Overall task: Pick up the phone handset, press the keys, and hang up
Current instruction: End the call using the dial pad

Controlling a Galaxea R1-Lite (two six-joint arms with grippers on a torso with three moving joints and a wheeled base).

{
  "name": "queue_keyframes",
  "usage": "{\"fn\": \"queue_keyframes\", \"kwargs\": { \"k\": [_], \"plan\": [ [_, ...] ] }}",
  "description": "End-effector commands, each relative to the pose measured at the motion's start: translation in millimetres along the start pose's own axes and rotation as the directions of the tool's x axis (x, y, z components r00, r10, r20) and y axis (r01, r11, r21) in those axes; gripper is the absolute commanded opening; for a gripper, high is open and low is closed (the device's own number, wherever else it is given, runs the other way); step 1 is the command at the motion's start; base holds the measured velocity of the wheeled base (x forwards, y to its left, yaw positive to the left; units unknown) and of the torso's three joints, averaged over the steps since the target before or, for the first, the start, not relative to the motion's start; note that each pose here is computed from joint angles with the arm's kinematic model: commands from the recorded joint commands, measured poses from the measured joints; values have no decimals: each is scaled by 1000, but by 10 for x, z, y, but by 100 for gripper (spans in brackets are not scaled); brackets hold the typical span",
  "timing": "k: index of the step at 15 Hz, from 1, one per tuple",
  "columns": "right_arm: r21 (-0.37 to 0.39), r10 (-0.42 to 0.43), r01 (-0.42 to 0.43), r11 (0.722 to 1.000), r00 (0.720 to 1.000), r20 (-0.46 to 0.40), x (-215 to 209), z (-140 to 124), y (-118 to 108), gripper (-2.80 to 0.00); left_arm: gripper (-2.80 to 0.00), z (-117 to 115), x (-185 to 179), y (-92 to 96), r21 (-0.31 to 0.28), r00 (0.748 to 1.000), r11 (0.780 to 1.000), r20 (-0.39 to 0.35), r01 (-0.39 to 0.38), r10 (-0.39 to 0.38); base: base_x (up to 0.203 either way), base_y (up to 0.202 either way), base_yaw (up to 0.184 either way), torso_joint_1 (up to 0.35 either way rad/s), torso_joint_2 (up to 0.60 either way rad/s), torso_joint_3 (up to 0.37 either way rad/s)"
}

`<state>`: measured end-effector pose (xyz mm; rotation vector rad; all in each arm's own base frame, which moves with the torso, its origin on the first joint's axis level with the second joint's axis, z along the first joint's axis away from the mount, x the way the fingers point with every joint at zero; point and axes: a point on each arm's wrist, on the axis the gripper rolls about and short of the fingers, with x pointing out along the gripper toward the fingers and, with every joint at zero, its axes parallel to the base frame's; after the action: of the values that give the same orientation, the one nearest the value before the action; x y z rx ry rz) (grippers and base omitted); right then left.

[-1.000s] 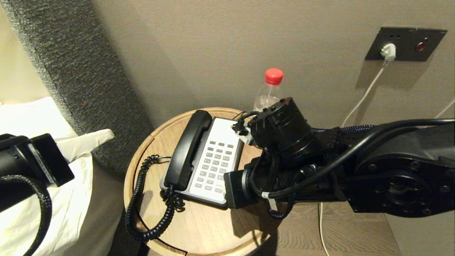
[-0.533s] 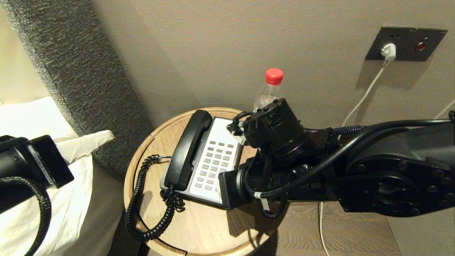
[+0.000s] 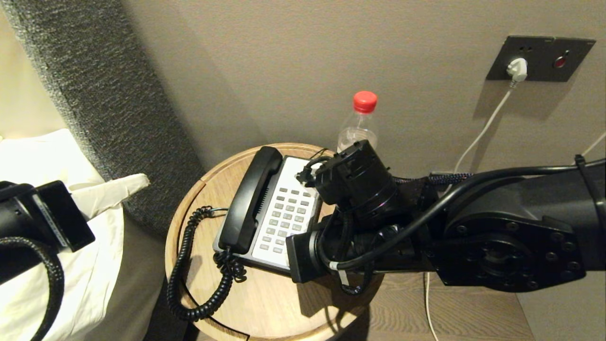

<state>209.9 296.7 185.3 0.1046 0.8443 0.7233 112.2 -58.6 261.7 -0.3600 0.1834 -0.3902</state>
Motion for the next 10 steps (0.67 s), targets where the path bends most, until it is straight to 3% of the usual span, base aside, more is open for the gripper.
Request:
{"fn": "queue_keyframes", "kwargs": {
  "k": [1,10],
  "plan": [
    [-3,-6,6,1000,1000,-8,25,-16,-7,-280,-280,0,0,0,-4,1000,1000,1,-1,1,0,0,0,0,0,0],
    [-3,8,-8,1000,1000,16,-77,26,18,-280,-280,-87,-23,39,-2,1000,1000,-21,-10,10,0,0,0,0,0,0]
  ]
}}
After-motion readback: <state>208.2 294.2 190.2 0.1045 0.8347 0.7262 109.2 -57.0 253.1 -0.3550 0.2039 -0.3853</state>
